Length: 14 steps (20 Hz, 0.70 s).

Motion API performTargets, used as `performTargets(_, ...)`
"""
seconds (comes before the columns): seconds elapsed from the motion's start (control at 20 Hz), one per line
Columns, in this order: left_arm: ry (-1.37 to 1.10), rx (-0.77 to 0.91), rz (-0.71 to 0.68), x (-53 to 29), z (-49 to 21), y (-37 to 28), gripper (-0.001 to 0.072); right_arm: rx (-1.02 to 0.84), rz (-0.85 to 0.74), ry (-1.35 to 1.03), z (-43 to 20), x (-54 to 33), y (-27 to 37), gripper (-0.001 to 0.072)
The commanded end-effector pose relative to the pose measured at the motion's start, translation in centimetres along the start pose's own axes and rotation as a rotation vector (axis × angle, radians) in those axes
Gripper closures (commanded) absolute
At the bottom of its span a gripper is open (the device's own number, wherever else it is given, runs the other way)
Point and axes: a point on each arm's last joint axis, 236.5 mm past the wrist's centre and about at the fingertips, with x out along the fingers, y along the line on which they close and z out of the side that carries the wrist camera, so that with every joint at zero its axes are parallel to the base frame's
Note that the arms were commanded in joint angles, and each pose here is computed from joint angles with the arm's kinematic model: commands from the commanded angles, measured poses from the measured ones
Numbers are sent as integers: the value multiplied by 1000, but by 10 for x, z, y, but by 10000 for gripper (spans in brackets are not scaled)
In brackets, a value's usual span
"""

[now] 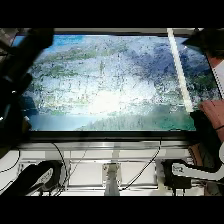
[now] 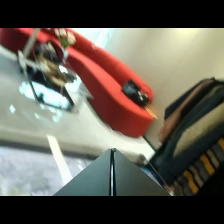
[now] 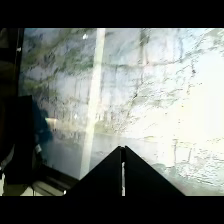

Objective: Fold the clothes and pants, and hang the long-sleeved shirts on hangers.

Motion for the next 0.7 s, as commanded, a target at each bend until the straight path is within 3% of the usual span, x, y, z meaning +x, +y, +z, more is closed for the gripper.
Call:
performTargets(0.0,-60,49,38,-39,42,-12,691,-58,87,92,-20,43,39,701)
performTargets(0.15,-117,125,38,-63,67,-27,689,-87,112,102,-25,57,57,700)
performTargets(0.65,-153,139,15,-77,80,-42,689,-101,128,84,-24,62,67,700)
